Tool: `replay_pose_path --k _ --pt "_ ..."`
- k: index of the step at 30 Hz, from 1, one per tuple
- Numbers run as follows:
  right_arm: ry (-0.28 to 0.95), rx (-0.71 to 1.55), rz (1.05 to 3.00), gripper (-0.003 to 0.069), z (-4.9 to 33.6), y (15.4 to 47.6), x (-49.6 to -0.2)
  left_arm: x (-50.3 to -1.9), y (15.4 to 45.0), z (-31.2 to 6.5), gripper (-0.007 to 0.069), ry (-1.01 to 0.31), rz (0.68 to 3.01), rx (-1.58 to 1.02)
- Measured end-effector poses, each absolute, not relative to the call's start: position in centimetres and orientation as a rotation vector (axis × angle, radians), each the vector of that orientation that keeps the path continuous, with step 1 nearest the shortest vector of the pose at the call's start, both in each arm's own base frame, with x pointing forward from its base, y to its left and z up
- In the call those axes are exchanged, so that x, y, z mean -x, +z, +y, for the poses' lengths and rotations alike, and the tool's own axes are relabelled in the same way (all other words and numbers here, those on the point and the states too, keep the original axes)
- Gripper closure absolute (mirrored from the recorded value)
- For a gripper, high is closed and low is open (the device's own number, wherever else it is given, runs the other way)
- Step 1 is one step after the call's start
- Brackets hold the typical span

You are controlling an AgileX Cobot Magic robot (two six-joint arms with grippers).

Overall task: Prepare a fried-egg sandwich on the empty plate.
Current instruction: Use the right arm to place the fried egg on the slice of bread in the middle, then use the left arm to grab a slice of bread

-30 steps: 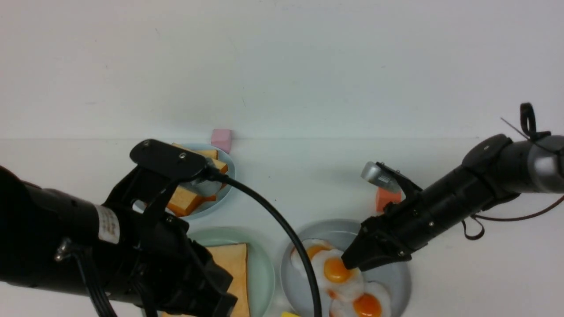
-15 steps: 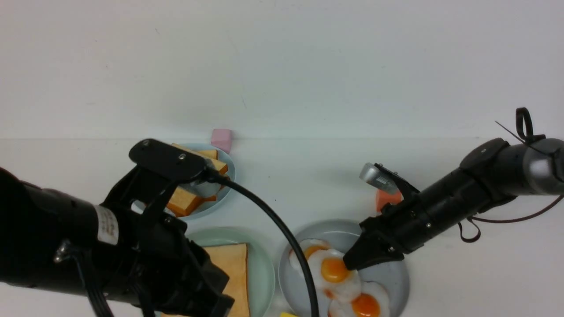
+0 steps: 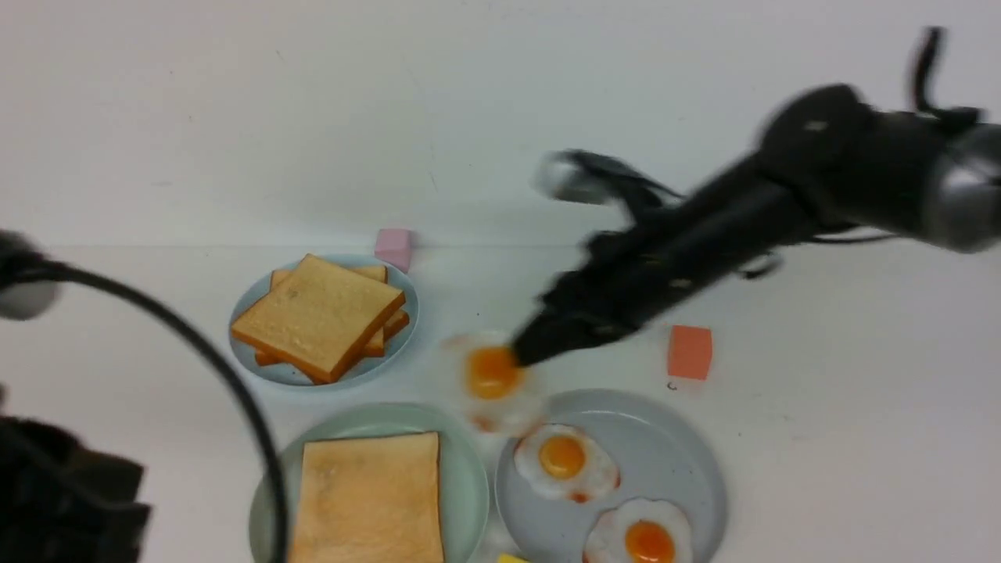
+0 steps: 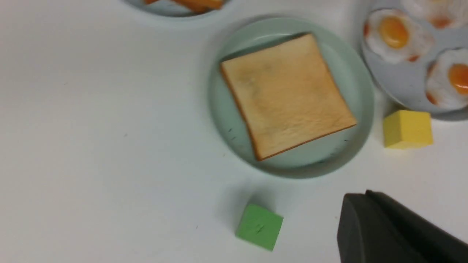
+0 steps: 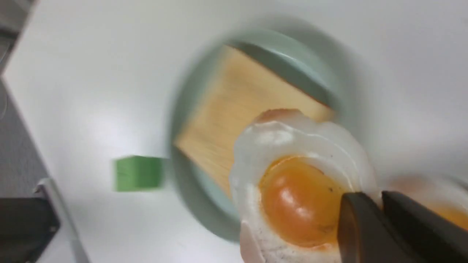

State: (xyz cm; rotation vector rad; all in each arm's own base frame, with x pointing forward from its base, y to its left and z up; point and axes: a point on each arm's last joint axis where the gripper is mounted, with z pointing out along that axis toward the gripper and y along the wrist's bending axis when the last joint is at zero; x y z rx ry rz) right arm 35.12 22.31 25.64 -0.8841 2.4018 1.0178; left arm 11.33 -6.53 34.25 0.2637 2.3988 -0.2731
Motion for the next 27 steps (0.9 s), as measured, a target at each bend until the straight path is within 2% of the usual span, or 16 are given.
replay_pose_path --k 1,6,8,9,10,12,14,15,17,18,19,20,22,23,24,27 --pt "1.021 0.942 2.368 0.059 25.1 25.5 -34.5 -10.8 34.4 -6.1 0.0635 -0.278 2.401 -0.244" --pt "1.002 0.994 2.367 0.059 29.8 22.2 -33.9 -10.2 34.5 -5.7 0.063 -0.28 2.408 -0.227" --pt "0.978 0.985 2.408 0.059 30.7 19.6 -34.2 -10.1 34.5 -5.6 0.0627 -0.279 2.41 -0.227" --pt "0.978 0.985 2.408 0.059 30.7 19.6 -34.2 -10.1 34.5 -5.6 0.0627 -0.279 2.41 -0.227" --pt "0.961 0.957 2.447 0.0587 31.0 17.5 -34.6 -10.1 34.5 -5.6 0.0627 -0.279 2.41 -0.227" --pt "0.957 0.936 2.47 0.0578 31.1 16.4 -34.8 -10.1 34.5 -5.6 0.0625 -0.279 2.41 -0.227" --pt "0.96 0.897 2.506 0.055 31.2 15.2 -35.0 -10.1 34.5 -5.6 0.0624 -0.279 2.41 -0.227" --pt "0.968 0.877 2.517 0.0492 31.2 15.0 -35.1 -10.1 34.5 -5.6 0.0622 -0.279 2.41 -0.227" --pt "0.981 0.884 2.521 0.0414 31.3 15.2 -34.9 -10.1 34.5 -5.6 0.062 -0.279 2.41 -0.227" --pt "0.984 0.885 2.522 0.0405 31.3 15.2 -34.9 -10.1 34.5 -5.6 0.062 -0.279 2.41 -0.227" --pt "0.988 0.919 2.521 0.0328 31.1 15.8 -34.7 -10.1 34.5 -5.6 0.062 -0.281 2.407 -0.227" --pt "0.984 0.923 2.518 0.0318 31.1 15.9 -34.6 -10.2 34.6 -5.6 0.062 -0.282 2.405 -0.227" --pt "0.966 0.978 2.516 0.0209 30.2 18.0 -34.3 -10.6 34.7 -5.9 0.0619 -0.305 2.353 -0.227" --pt "0.965 0.98 2.52 0.0202 30.0 18.2 -34.3 -10.6 34.7 -5.9 0.0618 -0.308 2.348 -0.224" --pt "0.925 0.98 2.522 0.0148 28.8 20.5 -34.3 -11.2 34.7 -6.3 0.0616 -0.337 2.291 -0.207" --pt "0.764 0.944 2.533 0.0101 25.4 25.8 -34.5 -13.0 34.4 -7.4 0.061 -0.386 2.207 -0.136"
